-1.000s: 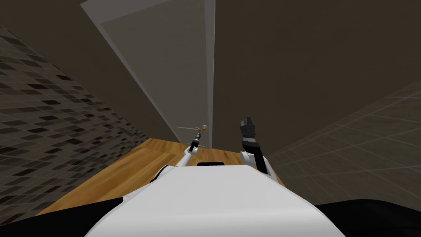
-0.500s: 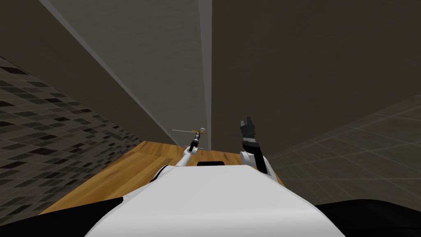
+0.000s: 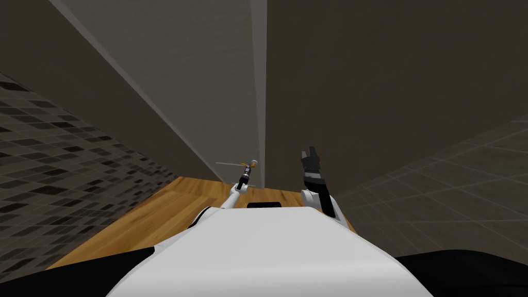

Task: Push the door open

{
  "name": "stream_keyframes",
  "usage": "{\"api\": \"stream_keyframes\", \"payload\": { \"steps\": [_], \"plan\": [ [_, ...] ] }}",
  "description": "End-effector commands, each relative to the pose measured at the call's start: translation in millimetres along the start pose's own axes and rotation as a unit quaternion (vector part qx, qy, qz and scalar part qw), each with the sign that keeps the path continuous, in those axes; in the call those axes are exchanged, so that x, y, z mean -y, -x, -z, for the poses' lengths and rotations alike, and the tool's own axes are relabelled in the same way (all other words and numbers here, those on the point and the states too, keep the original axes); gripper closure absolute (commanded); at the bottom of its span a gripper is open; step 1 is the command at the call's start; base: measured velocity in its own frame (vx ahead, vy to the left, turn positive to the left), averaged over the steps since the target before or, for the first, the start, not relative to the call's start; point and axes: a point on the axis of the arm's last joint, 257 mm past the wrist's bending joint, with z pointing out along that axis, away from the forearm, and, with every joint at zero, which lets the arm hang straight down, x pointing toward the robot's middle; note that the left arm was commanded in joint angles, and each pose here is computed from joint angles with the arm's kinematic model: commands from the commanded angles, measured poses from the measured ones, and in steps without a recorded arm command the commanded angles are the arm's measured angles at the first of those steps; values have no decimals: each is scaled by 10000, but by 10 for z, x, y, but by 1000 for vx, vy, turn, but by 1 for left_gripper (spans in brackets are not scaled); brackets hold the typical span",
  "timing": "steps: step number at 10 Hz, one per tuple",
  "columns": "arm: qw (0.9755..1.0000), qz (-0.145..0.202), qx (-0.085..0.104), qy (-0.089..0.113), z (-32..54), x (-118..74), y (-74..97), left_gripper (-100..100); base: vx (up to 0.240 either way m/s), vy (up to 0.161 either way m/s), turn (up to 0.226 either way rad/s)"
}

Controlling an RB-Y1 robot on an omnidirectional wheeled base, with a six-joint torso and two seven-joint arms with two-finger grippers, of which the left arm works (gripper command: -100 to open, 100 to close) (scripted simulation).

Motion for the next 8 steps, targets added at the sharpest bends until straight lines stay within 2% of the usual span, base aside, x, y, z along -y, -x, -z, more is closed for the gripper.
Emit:
{"api": "stream_keyframes", "payload": {
  "steps": [1,3,5,6,7,8],
  "plan": [
    [9998,-35,203,-48,-7,26,177,100,16,31,-199],
    [9987,-78,489,-112,-8,63,417,100,18,65,-214],
    [9987,-78,489,-112,-8,63,417,100,21,26,-39],
    [9976,-103,665,-148,-3,84,560,100,25,13,-133],
    [9974,-107,679,-221,-14,145,574,100,11,28,-77],
    [9976,-103,665,-148,-3,84,560,100,5,18,-1]
  ]
}}
